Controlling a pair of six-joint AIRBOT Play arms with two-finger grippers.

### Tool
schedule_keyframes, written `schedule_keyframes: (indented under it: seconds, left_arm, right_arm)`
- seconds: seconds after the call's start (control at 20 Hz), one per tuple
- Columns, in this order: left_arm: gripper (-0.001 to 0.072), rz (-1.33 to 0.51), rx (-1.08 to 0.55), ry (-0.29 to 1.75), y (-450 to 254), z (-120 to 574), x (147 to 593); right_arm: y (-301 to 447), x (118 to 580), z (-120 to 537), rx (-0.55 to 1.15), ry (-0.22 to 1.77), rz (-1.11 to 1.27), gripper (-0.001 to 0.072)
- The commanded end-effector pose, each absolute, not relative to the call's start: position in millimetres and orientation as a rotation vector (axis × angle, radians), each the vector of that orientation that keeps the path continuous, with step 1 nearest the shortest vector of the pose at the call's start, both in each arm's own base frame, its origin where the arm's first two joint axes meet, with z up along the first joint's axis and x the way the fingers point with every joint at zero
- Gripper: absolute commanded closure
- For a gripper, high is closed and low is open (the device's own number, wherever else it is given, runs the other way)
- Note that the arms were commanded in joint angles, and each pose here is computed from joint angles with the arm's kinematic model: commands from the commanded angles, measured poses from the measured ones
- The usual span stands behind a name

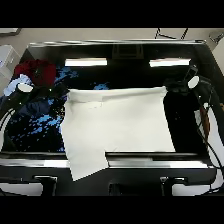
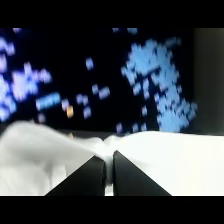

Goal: Fold the clothes and pants, and hang the long-sleeved shirts on hangers.

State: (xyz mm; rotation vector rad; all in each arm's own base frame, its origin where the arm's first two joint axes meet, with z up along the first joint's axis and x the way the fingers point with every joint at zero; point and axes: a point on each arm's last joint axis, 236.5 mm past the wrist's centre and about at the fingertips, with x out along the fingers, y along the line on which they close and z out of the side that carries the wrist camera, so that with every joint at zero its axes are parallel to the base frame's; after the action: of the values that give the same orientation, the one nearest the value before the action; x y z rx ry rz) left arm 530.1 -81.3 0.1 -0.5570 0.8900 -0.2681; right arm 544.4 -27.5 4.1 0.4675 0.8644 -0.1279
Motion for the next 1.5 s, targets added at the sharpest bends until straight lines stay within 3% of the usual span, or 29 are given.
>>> schedule_keyframes:
  seconds: [0.0,0.2,0.4,0.55,0.65,0.75,0.9,1.15,1.2,1.25,1.3,1.45]
  left_arm:
    - [0.0680,-0.225,-0.507,0.741,-76,10,576]
    - [0.0680,-0.273,-0.493,0.817,-112,-23,569]
    - [0.0681,-0.394,-0.471,0.899,-113,16,538]
    - [0.0681,-0.470,-0.505,1.203,-105,17,461]
    - [0.0681,-0.429,-0.432,1.462,-93,-17,405]
    - [0.0681,-0.399,-0.428,1.571,-96,-47,375]
    - [0.0681,-0.406,-0.430,1.645,-105,-67,351]
    - [0.0680,-0.382,-0.429,1.647,-101,-70,351]
    - [0.0604,-0.381,-0.432,1.648,-100,-69,351]
    - [0.0330,-0.383,-0.437,1.654,-97,-65,350]
    - [0.0149,-0.386,-0.445,1.665,-92,-58,348]
    - [0.0153,-0.363,-0.471,1.685,-64,-36,332]
  right_arm:
    - [-44,584,18,0.554,0.652,-0.177,0.0669]
    - [-30,553,-42,0.560,0.896,-0.185,0.0669]
    - [-53,523,2,0.501,1.005,-0.164,0.0668]
    - [-51,452,11,0.395,1.267,-0.081,0.0668]
    - [-43,398,-12,0.366,1.496,-0.059,0.0668]
    - [-37,365,-46,0.383,1.613,-0.064,0.0668]
    - [-34,347,-72,0.378,1.664,-0.056,0.0668]
    - [-35,353,-72,0.409,1.635,-0.088,0.0647]
    - [-35,352,-70,0.407,1.643,-0.087,0.0528]
    - [-35,350,-65,0.393,1.659,-0.076,0.0345]
    - [-37,347,-55,0.366,1.676,-0.041,0.0266]
    - [-65,324,-32,0.407,1.737,-0.063,0.0168]
